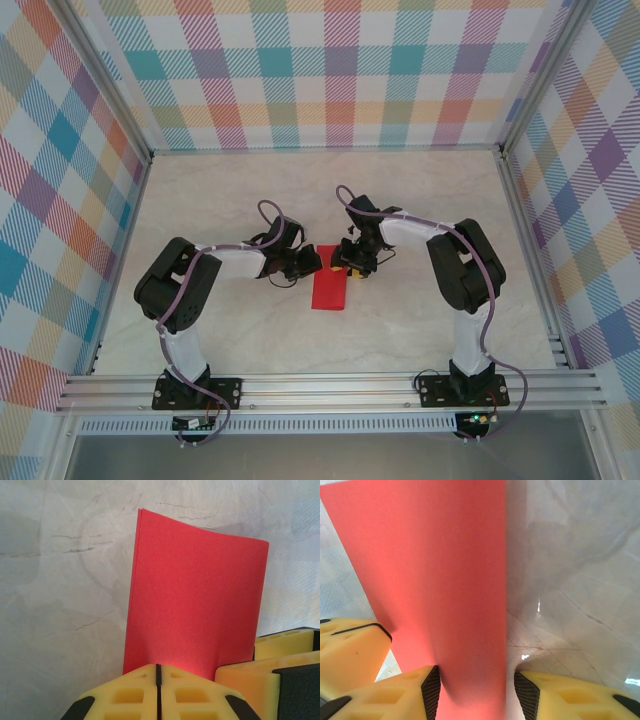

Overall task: Fold a paper plane with a square sheet of paper (pick it up from the middle)
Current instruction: Hold the square sheet of paper at the center of the table.

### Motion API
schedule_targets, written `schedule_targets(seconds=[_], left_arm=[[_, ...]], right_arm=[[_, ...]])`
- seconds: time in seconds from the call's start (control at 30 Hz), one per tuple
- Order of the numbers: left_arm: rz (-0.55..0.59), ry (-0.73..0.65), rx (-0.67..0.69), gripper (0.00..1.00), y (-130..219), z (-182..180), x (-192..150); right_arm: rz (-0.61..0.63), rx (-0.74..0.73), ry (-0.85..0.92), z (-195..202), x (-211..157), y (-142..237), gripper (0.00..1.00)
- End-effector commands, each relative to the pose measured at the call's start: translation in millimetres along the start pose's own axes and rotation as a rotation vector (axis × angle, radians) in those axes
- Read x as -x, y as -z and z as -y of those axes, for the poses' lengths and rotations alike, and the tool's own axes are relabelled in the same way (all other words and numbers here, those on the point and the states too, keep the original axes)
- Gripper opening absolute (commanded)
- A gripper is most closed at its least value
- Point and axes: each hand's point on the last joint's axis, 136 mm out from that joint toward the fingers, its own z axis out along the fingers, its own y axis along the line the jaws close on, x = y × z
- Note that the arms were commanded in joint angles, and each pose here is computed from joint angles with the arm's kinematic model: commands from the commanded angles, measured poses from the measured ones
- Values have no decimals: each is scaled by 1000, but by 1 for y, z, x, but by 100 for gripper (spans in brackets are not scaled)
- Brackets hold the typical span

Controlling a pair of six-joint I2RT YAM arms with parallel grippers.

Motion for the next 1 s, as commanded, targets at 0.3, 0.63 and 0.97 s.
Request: schedule_targets(seconds=[0.3,0.63,0.97], left_arm=[[-33,-6,78,6,-7,-17,-13],[-47,-7,131,4,-9,-32,-19],[-54,-7,142,4,-10,-35,-20]], right_arm=[[23,-103,15,26,-1,-26,51],[186,43,77,-18,9,32,57],[186,247,175,-49,-5,43,37]])
